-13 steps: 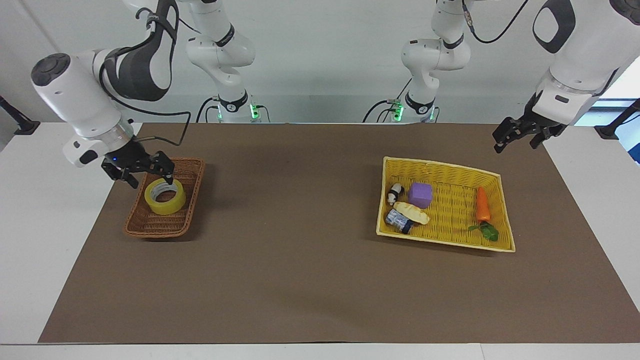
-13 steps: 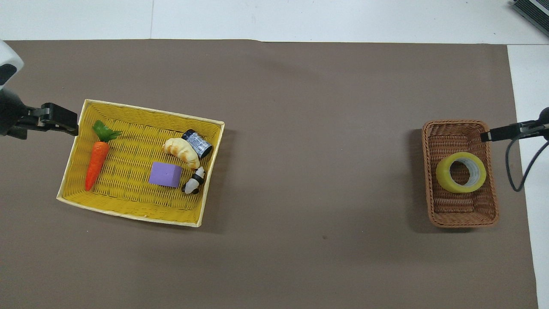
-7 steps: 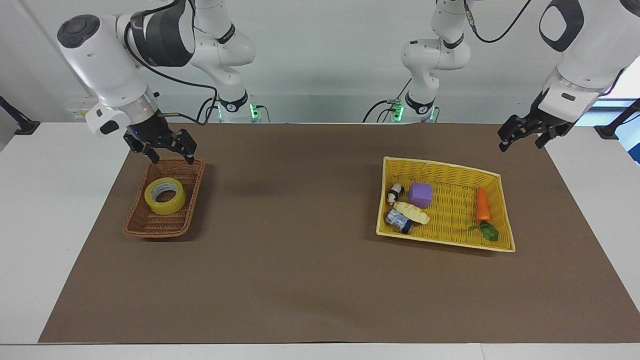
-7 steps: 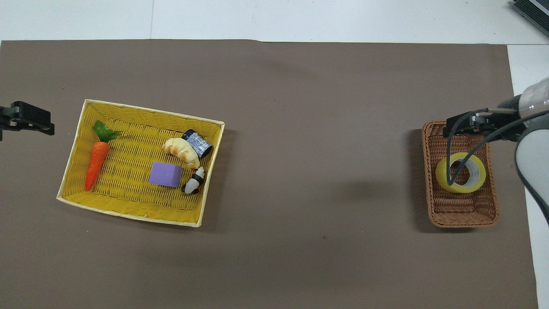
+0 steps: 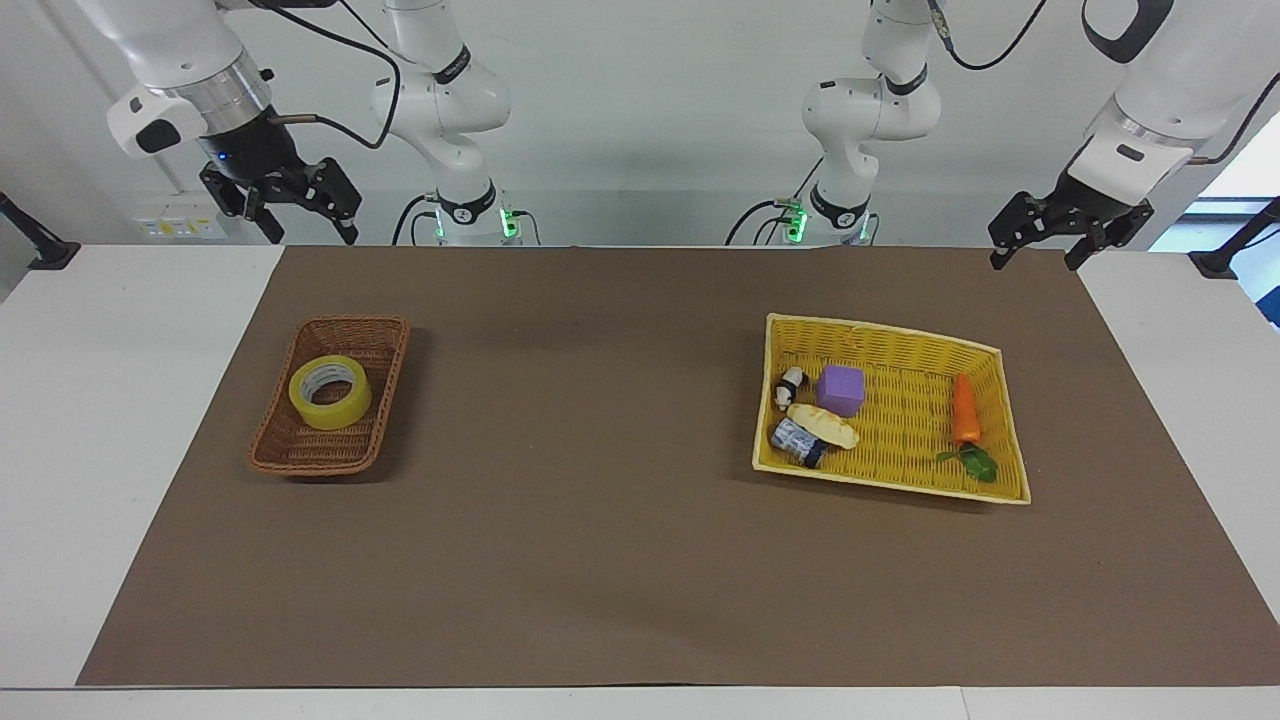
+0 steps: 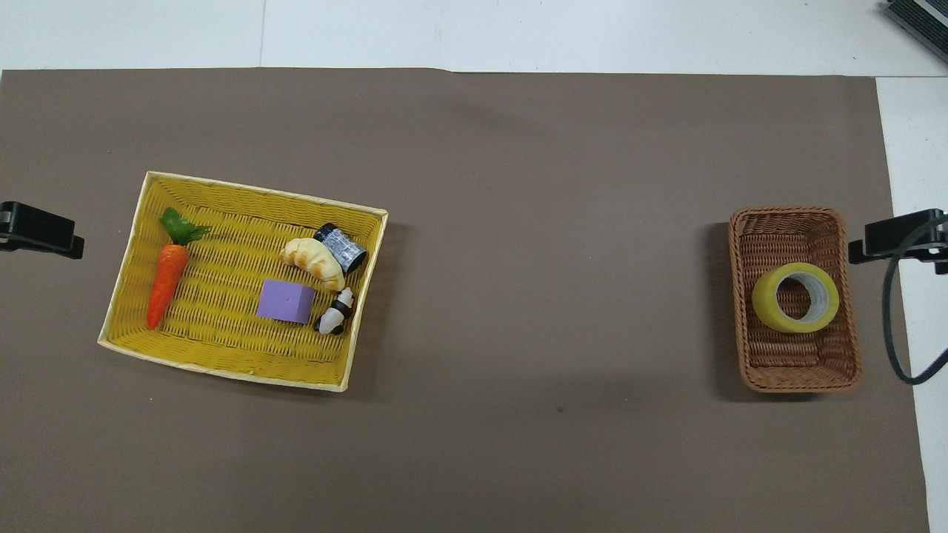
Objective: Move tape to another basket
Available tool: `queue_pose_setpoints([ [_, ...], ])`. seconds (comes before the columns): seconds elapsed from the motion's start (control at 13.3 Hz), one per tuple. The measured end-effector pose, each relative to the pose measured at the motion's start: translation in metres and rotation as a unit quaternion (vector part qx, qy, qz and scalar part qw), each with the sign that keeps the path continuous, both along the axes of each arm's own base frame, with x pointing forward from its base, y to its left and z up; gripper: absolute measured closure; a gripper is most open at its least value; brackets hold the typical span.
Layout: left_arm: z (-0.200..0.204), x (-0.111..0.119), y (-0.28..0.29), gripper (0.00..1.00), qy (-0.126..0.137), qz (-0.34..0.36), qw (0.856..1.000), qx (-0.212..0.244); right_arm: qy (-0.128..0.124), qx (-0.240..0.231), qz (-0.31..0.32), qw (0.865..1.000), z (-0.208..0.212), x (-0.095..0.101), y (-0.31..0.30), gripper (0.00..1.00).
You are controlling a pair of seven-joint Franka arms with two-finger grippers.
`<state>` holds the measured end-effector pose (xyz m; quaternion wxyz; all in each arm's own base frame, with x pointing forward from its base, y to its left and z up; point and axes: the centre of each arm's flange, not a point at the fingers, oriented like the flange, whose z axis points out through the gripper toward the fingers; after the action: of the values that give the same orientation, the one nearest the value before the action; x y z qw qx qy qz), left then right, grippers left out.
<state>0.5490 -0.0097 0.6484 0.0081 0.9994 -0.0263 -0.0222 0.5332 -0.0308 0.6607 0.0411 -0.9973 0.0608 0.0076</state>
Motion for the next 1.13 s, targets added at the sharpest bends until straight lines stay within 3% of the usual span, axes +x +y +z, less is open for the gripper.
queue_pose_setpoints([
  [0.3,0.0,0.0,0.004,0.0,0.001,0.003,1.0,0.0,0.0,-0.049,0.013,0.999,0.005,-0.002,-0.01,0.0],
  [0.45,0.0,0.0,0.004,0.0,0.001,0.003,1.0,0.0,0.006,-0.05,0.016,0.999,0.02,-0.012,-0.009,0.0],
  [0.68,0.0,0.0,0.004,0.0,0.001,0.004,1.0,0.0,-0.006,-0.049,0.028,0.998,0.039,-0.025,-0.006,0.0],
  [1.13,0.0,0.0,0.004,0.0,0.001,0.003,1.0,0.0,0.001,-0.048,0.039,0.998,0.034,-0.025,0.002,0.0],
])
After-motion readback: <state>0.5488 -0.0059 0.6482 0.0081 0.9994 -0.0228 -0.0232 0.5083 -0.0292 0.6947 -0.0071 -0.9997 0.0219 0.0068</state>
